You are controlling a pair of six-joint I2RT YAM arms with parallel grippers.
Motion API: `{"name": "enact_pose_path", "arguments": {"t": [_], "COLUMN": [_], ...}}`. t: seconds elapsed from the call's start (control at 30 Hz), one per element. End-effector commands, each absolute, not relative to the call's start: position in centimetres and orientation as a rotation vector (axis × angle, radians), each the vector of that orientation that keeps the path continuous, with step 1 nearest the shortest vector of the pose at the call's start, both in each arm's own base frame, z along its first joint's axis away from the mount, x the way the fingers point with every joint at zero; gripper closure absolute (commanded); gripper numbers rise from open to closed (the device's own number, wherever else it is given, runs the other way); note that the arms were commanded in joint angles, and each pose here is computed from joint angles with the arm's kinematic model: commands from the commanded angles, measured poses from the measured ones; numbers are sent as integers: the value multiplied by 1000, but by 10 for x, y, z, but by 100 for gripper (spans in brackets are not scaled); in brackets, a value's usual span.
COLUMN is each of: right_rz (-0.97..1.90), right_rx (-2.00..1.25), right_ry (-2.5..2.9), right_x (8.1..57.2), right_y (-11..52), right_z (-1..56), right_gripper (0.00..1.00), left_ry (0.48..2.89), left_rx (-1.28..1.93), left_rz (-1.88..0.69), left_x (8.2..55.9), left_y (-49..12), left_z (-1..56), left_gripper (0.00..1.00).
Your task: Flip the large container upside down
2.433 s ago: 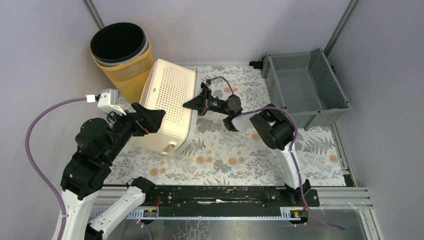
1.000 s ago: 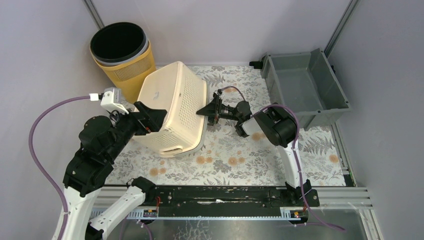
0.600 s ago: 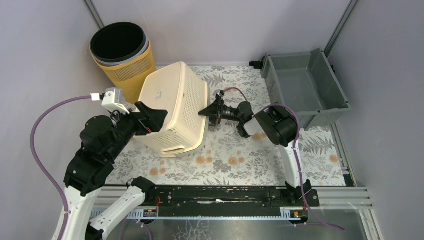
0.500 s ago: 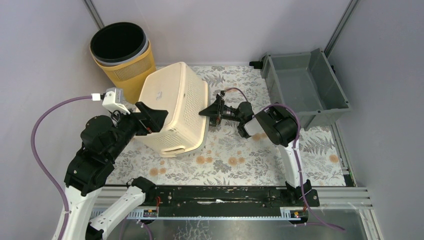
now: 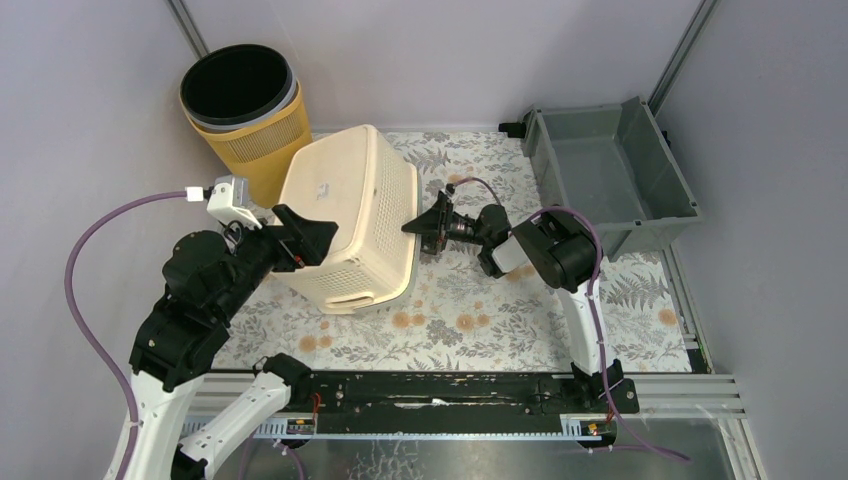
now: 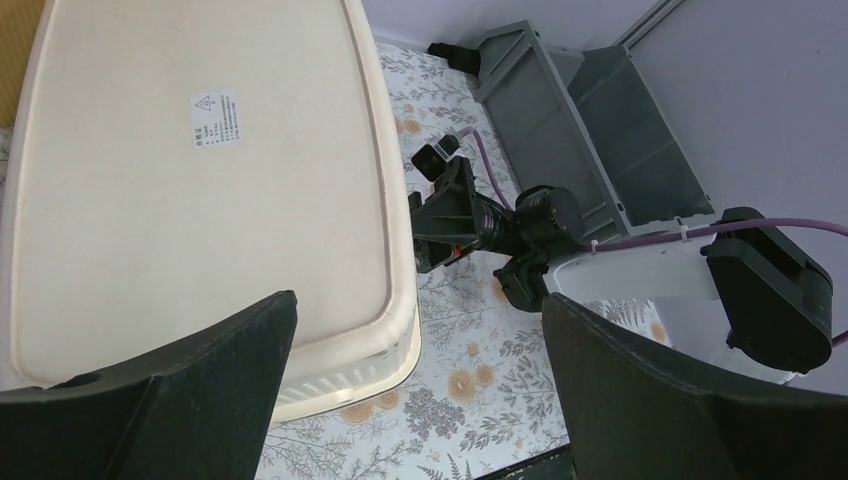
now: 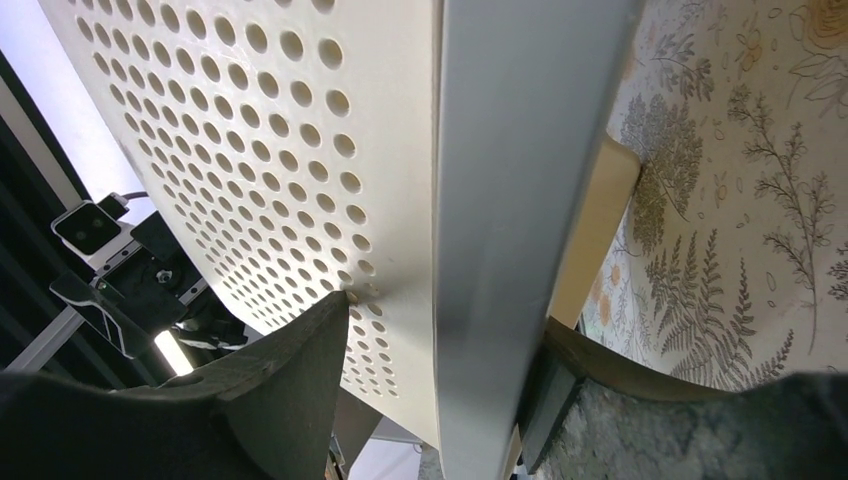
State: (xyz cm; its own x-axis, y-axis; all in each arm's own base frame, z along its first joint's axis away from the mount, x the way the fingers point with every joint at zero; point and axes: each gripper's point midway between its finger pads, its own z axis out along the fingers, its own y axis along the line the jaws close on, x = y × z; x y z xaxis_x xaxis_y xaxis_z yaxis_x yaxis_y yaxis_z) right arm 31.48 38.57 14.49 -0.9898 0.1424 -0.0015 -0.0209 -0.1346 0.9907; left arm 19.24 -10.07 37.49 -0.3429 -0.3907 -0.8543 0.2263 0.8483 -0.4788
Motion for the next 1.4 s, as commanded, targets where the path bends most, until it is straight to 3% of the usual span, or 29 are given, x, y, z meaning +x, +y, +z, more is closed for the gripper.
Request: {"name": "enact_pose_path", "arguments": {"t": [0.0,1.37], "right_rz": [2256,2222], "right_rx": [103,171], "right_ry": [2002,2044], "right_x": [313,314], "right_y": [382,357], "right_z": [147,126], "right_gripper": [37,37], "left_ry": [1756,1780], "left_rx": [-129,-125], "left_rz": [-669,-679], "left_x": [191,193], "left_y": [-102,-106], "left_z": [390,384], "left_gripper": [0,0]}}
